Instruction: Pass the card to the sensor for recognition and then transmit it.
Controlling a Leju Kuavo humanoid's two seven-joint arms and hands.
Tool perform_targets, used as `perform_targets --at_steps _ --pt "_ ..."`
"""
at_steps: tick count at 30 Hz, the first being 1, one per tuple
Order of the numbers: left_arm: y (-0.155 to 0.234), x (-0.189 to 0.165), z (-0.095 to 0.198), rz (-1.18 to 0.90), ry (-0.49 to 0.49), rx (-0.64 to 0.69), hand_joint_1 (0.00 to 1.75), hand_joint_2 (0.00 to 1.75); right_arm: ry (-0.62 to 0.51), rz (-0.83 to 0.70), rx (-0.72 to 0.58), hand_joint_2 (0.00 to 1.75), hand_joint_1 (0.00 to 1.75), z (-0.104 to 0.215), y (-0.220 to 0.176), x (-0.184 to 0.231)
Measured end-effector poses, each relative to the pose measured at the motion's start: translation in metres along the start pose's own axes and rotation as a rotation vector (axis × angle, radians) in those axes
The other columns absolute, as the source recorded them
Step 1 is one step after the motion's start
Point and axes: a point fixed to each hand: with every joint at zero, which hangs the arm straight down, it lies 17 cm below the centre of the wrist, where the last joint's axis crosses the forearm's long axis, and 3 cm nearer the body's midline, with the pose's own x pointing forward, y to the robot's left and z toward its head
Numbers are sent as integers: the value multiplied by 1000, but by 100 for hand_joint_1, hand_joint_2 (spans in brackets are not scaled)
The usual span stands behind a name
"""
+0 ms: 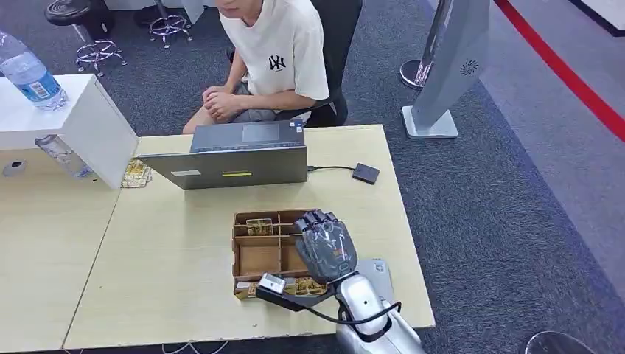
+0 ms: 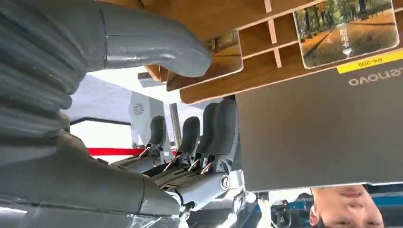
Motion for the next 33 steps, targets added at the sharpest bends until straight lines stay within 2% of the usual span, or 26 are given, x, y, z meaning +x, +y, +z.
perform_targets --at_steps 4,5,6,7,8,12,33 --pt "3 -11 0 2 66 6 0 0 6 -3 11 175 103 -3 4 -4" --pt "8 -14 -2 10 81 8 0 0 2 -16 11 175 115 -4 5 -4" --pt "11 -17 -3 18 92 6 0 0 -4 -31 14 175 148 -6 6 -4" --pt "14 -18 -3 22 97 5 0 0 -6 -39 15 175 164 -9 7 -5" --pt "17 -18 -4 25 99 7 0 0 -7 -41 19 175 173 -10 9 -6" --pt "30 -19 -7 29 103 24 0 0 -5 -40 28 175 175 -14 12 -8" --pt "33 -20 -8 43 105 29 0 0 11 -42 46 175 175 -14 19 -15"
